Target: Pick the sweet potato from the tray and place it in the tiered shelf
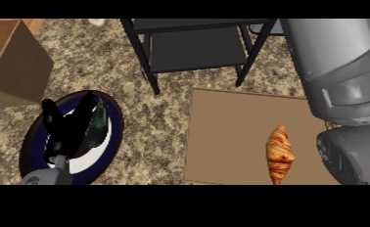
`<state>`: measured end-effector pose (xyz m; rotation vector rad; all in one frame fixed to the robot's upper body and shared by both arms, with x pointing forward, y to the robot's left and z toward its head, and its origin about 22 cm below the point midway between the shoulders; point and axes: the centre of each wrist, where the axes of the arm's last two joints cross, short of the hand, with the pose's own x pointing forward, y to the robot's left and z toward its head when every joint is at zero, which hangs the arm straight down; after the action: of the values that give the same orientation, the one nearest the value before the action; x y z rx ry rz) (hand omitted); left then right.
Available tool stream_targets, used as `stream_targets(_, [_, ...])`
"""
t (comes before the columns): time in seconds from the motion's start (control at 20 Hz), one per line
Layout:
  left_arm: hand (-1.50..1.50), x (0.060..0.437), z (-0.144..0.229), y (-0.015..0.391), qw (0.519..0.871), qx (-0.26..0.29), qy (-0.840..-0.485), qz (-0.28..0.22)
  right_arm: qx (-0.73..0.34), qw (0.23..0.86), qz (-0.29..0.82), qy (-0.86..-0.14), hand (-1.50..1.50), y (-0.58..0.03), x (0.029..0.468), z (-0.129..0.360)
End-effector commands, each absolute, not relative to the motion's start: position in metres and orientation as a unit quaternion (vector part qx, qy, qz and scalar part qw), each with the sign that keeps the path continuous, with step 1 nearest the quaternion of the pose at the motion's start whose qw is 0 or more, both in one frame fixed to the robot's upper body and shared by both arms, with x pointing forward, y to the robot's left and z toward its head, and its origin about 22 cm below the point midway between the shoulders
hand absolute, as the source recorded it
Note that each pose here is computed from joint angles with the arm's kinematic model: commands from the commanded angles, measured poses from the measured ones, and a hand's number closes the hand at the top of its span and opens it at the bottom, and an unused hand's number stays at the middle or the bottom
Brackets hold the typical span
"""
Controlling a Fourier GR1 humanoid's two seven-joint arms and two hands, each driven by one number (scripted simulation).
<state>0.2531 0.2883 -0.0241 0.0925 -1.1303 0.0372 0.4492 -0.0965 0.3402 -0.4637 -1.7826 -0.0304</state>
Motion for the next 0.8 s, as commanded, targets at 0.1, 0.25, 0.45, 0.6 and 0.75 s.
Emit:
stream_targets(0.1, [0.00,0.260,-0.031,0.289,0.850,0.055,-0.523,0.028,-0.258,0.595,-0.102,-0.754,-1.50,-0.156,0.455,0.345])
stream_targets(0.25, [0.00,0.249,-0.028,0.298,0.851,0.042,-0.523,0.020,-0.265,0.591,-0.159,-0.745,-1.50,-0.174,0.449,0.353])
stream_targets(0.45, [0.00,0.242,-0.028,0.316,0.848,0.052,-0.526,0.040,-0.243,0.601,-0.180,-0.740,-1.50,-0.236,0.435,0.352])
stream_targets(0.6, [0.00,0.243,-0.033,0.289,0.852,0.050,-0.521,0.027,-0.241,0.604,-0.167,-0.741,-1.50,-0.262,0.421,0.355])
stream_targets(0.75, [0.00,0.245,-0.029,0.279,0.854,0.047,-0.518,0.034,-0.224,0.602,-0.158,-0.750,-1.50,-0.293,0.408,0.345])
